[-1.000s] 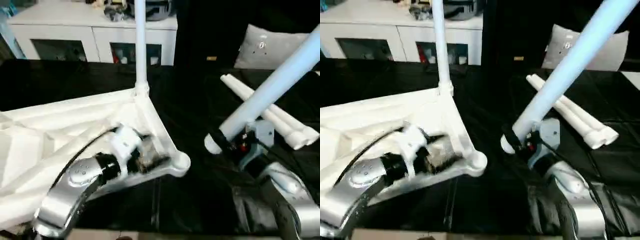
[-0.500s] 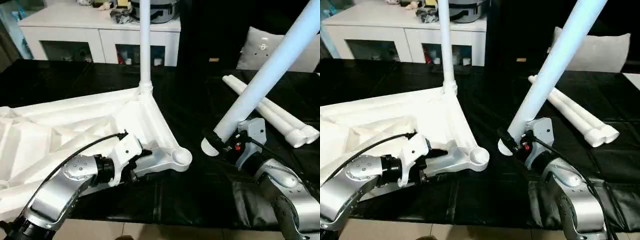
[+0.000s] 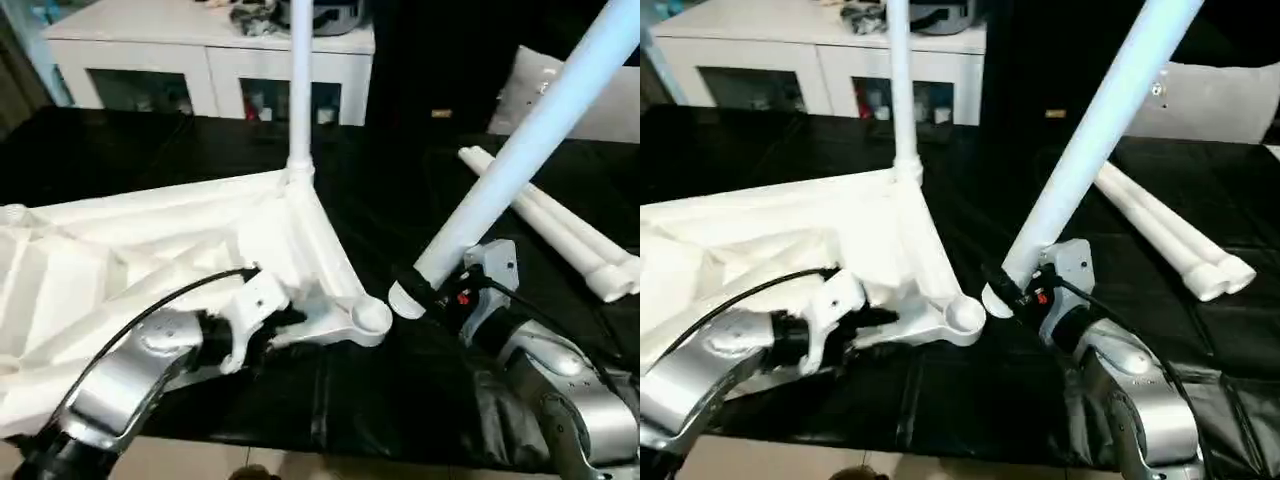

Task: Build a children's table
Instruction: Insert table leg to table base

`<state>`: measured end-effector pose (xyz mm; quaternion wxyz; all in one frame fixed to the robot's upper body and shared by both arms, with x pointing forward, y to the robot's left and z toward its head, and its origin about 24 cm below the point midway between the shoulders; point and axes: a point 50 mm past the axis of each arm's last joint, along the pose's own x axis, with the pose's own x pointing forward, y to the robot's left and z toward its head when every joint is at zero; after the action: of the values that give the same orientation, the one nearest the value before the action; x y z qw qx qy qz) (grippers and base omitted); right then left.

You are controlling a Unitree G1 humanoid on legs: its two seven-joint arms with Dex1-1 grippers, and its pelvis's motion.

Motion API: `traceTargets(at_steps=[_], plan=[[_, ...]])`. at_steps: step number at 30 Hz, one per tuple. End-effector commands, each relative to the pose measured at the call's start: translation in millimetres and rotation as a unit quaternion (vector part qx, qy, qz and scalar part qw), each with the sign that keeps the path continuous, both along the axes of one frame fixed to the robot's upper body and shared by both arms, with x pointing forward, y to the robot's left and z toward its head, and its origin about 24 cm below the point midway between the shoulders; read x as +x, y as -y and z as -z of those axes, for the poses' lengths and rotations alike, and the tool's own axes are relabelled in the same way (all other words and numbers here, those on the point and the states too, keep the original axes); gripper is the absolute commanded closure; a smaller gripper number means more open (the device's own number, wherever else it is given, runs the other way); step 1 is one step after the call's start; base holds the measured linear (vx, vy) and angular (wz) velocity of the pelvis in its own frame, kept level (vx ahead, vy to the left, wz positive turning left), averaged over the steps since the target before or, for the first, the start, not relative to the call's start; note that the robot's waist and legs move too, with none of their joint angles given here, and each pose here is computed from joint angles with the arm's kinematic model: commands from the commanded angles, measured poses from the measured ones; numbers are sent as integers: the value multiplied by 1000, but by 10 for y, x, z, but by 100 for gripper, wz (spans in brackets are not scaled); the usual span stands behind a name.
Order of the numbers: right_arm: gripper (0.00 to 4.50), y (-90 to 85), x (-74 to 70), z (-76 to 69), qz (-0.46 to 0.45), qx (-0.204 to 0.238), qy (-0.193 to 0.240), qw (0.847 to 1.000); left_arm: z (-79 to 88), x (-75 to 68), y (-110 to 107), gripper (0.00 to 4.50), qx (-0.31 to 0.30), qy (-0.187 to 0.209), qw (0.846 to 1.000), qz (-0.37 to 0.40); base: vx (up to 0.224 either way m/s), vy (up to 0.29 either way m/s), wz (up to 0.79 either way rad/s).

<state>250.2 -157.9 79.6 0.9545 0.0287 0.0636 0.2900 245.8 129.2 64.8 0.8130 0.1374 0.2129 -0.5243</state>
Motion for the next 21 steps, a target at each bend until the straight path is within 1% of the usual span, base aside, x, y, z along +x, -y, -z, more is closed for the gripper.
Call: traceTargets(at_steps=[1,2,3,7,8,9,11,14,17,20,21], plan=[[258,2,26,-21,5,-5,15,1000,39,40,25,225,19,11,1000,3,0,0,0],[258,10,23,-29,6,-5,17,1000,52,59,36,245,22,14,1000,3,0,0,0],[258,20,15,-39,5,-7,20,1000,73,90,45,245,28,15,999,3,0,0,0],[258,35,1,-41,2,-12,23,1000,109,126,50,275,39,10,999,6,0,0,0],[258,42,-1,-39,3,-12,24,1000,123,140,52,275,41,8,999,7,0,0,0],[258,43,-1,-39,3,-12,24,1000,126,143,53,291,41,8,999,6,0,0,0],[258,46,-1,-40,4,-12,25,1000,132,150,53,302,42,7,999,6,0,0,0],[258,35,2,-36,2,-12,27,1000,168,186,46,331,59,17,998,22,0,0,0],[258,27,6,-33,-1,-11,28,1000,182,190,49,346,64,21,997,38,0,0,0],[258,16,14,-47,-11,-7,19,1000,185,193,50,386,63,20,996,52,0,0,0],[258,5,14,-52,-23,0,9,1000,171,194,61,386,54,23,996,61,0,0,0]])
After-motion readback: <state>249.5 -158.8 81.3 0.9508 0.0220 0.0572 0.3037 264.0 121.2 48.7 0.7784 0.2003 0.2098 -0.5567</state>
